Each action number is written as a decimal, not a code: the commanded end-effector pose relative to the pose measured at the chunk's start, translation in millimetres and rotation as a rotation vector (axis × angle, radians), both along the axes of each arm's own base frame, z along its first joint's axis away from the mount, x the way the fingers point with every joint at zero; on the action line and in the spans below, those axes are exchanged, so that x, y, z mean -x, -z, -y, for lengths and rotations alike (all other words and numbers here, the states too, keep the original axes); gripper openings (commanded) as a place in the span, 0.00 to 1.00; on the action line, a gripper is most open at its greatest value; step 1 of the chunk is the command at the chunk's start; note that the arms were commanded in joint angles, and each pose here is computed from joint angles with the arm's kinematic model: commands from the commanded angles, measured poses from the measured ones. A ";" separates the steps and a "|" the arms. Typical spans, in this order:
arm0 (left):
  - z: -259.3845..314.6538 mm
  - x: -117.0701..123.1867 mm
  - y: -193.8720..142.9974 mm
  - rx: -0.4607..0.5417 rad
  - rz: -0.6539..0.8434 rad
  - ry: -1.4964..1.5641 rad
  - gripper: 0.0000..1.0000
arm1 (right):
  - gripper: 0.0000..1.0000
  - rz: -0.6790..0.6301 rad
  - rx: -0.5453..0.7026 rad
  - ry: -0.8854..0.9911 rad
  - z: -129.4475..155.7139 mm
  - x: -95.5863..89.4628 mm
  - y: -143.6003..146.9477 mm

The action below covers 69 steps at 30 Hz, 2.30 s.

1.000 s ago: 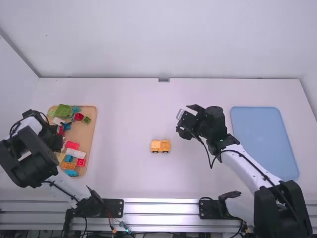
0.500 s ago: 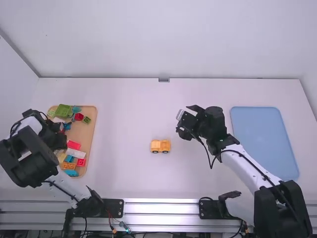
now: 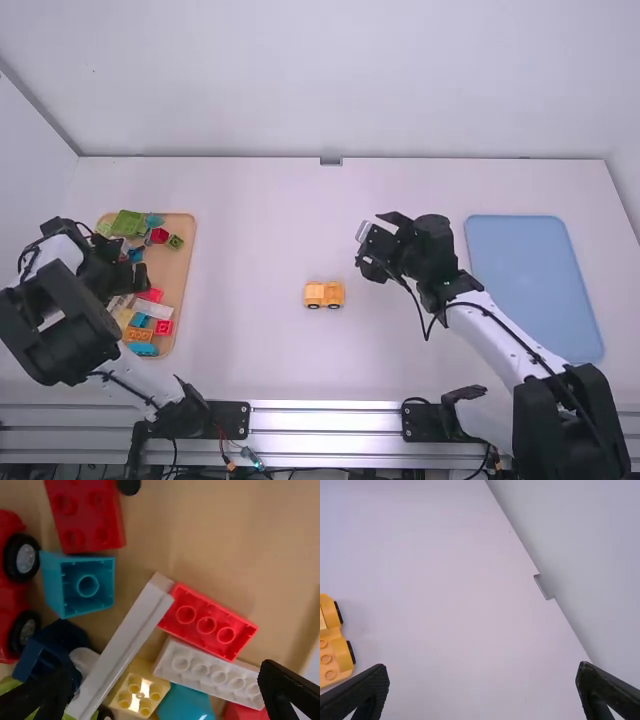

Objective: Assemble lego blocks to make yellow taxi

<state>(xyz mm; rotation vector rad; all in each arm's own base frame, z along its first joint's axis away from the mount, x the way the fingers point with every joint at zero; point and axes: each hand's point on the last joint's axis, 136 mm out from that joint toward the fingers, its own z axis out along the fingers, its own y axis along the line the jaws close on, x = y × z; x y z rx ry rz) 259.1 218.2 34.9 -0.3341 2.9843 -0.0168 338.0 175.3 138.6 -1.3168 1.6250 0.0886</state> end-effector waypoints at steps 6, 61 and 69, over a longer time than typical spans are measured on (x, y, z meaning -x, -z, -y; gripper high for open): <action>23.3 -0.4 -6.1 0.100 0.038 0.044 0.54 | 0.99 0.031 -0.015 0.011 1.8 -6.0 -15.6; -6.4 39.4 28.7 -0.070 -0.094 0.026 0.55 | 0.99 0.035 -0.017 0.003 -1.1 -5.0 -16.5; -2.8 42.9 30.1 -0.061 -0.109 0.062 0.47 | 0.99 0.036 -0.017 0.001 -1.6 -4.8 -16.6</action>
